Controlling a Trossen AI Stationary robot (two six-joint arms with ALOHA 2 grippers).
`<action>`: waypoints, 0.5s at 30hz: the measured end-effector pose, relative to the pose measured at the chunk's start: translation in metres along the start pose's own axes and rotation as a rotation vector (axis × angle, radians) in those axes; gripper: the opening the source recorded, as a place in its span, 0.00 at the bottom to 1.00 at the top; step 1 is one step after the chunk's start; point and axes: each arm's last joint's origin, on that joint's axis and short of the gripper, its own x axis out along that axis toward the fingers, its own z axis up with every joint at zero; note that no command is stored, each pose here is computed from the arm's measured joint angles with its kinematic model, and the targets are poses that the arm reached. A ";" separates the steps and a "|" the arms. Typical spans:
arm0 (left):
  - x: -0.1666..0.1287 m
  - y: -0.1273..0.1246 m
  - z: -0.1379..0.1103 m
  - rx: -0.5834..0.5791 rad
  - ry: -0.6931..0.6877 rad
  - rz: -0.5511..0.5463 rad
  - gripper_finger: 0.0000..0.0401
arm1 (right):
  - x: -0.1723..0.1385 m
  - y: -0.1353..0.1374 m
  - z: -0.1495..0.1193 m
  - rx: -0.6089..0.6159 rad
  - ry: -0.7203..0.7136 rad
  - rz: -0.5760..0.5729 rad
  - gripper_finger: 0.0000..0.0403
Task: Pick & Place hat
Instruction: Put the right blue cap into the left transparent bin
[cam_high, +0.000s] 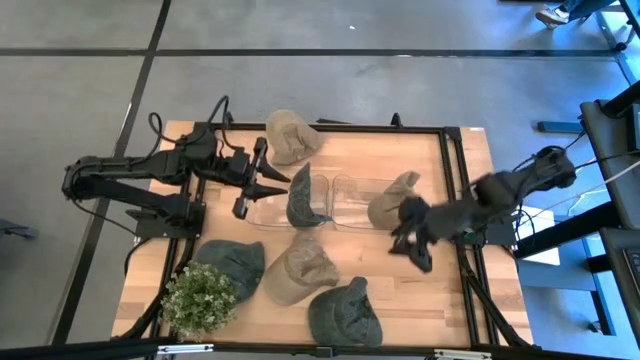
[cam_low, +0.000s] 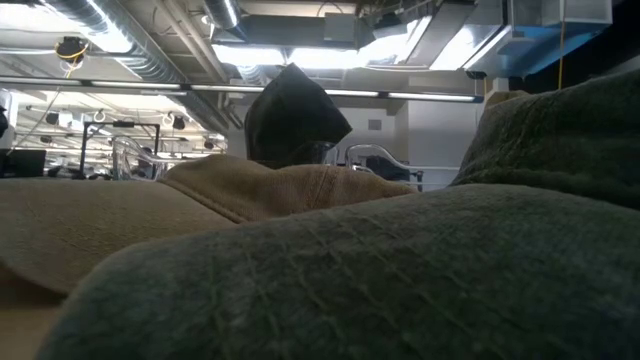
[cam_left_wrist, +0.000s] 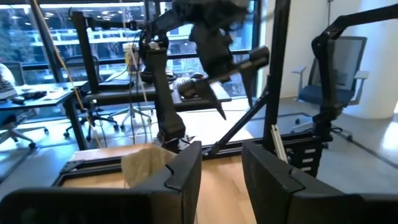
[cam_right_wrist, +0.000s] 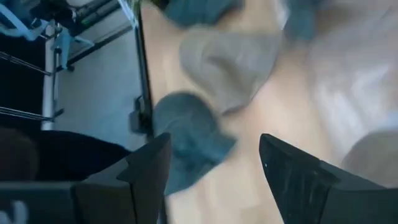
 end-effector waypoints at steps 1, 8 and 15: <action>0.000 -0.001 0.000 0.000 0.000 -0.005 0.27 | 0.006 0.005 -0.006 0.043 0.025 0.000 0.61; 0.001 -0.007 -0.001 -0.008 0.012 -0.036 0.27 | 0.056 0.051 -0.048 0.347 0.170 -0.023 0.61; 0.003 -0.016 -0.005 -0.029 0.055 -0.079 0.27 | 0.103 0.095 -0.098 0.494 0.228 -0.005 0.61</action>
